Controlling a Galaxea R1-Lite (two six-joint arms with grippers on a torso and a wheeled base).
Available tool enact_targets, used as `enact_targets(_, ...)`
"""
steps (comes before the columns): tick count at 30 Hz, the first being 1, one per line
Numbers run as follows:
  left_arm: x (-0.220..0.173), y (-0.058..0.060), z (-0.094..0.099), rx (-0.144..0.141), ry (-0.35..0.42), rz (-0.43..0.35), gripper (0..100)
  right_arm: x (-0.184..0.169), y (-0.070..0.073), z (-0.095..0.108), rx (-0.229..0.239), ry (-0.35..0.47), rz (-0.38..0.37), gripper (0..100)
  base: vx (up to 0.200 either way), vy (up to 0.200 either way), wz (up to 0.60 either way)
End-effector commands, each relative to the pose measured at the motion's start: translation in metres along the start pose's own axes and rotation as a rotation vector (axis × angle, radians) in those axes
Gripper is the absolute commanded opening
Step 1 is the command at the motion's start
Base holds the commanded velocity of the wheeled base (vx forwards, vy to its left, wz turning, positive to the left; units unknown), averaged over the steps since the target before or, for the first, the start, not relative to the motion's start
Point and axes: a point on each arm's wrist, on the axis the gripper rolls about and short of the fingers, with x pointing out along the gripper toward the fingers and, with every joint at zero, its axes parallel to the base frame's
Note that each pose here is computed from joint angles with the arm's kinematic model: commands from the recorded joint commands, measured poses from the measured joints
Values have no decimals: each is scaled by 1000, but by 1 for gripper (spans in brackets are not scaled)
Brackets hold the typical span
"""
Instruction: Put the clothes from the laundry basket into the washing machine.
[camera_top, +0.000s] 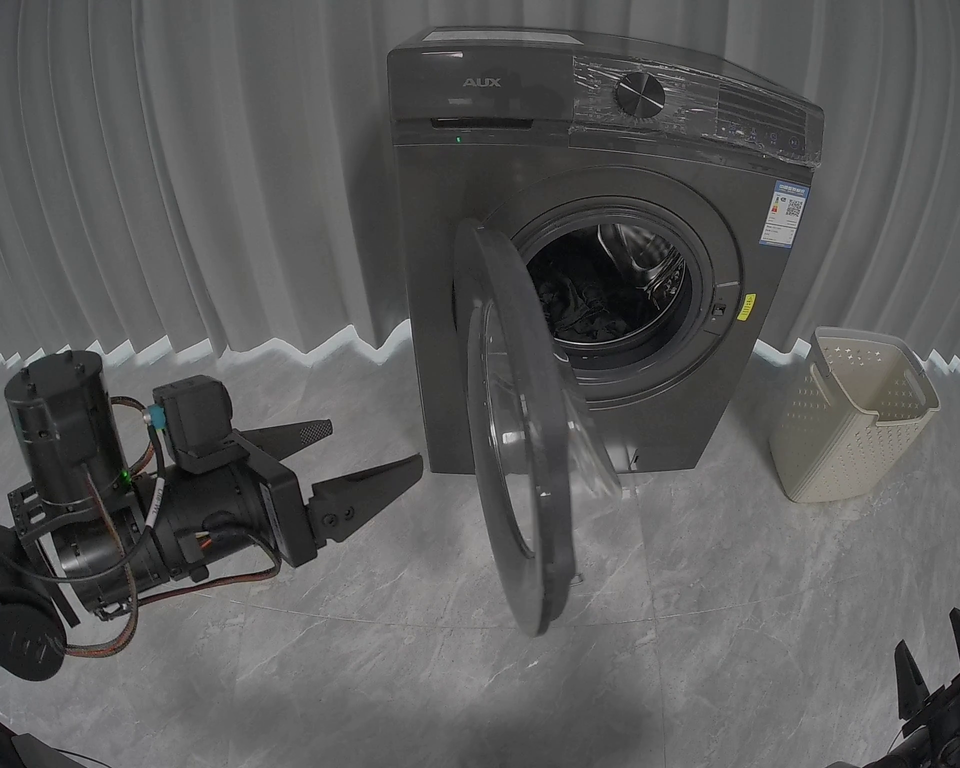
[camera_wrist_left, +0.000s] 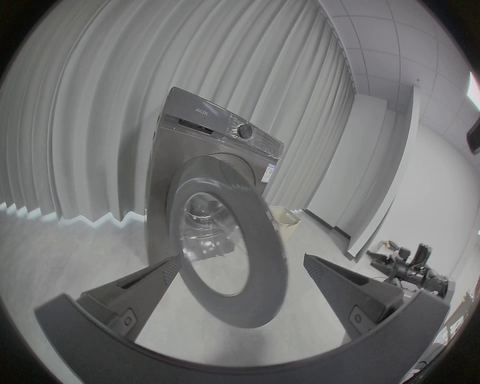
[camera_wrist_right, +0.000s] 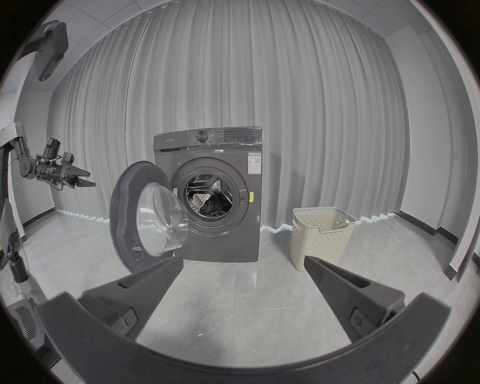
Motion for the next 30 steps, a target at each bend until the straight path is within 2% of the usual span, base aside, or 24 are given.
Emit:
enact_targets(1, 15, 5, -7, 31, 33, 41, 100, 0, 0, -5, 0, 1, 0, 100, 0, 0, 0)
enact_targets(2, 22, 6, -10, 45, 41, 60, 100, 0, 0, -5, 0, 2, 0, 100, 0, 0, 0)
enact_targets(8, 43, 12, -10, 46, 11, 91, 100, 0, 0, -5, 0, 2, 0, 100, 0, 0, 0)
enact_targets(13, 91, 23, -19, 43, 8, 125, 100, 0, 0, -5, -2, 1, 0, 100, 0, 0, 0)
enact_targets(16, 120, 28, -19, 40, -23, 142, 100, 0, 0, -5, 0, 1, 0, 100, 0, 0, 0)
enact_targets(20, 157, 34, -15, 15, -65, 166, 100, 0, 0, -5, 0, 1, 0, 100, 0, 0, 0)
enact_targets(23, 177, 31, -17, -7, -78, 150, 100, 0, 0, -5, 0, 1, 0, 100, 0, 0, 0)
enact_targets(26, 190, 31, -17, -12, -91, 149, 100, 0, 0, -5, 0, 1, 0, 100, 0, 0, 0)
enact_targets(28, 211, 30, -19, -29, -112, 154, 100, 0, 0, -5, 0, 1, 0, 100, 0, 0, 0)
enact_targets(30, 222, 24, -16, -68, -145, 137, 100, 0, 0, -5, 0, 1, 0, 100, 0, 0, 0)
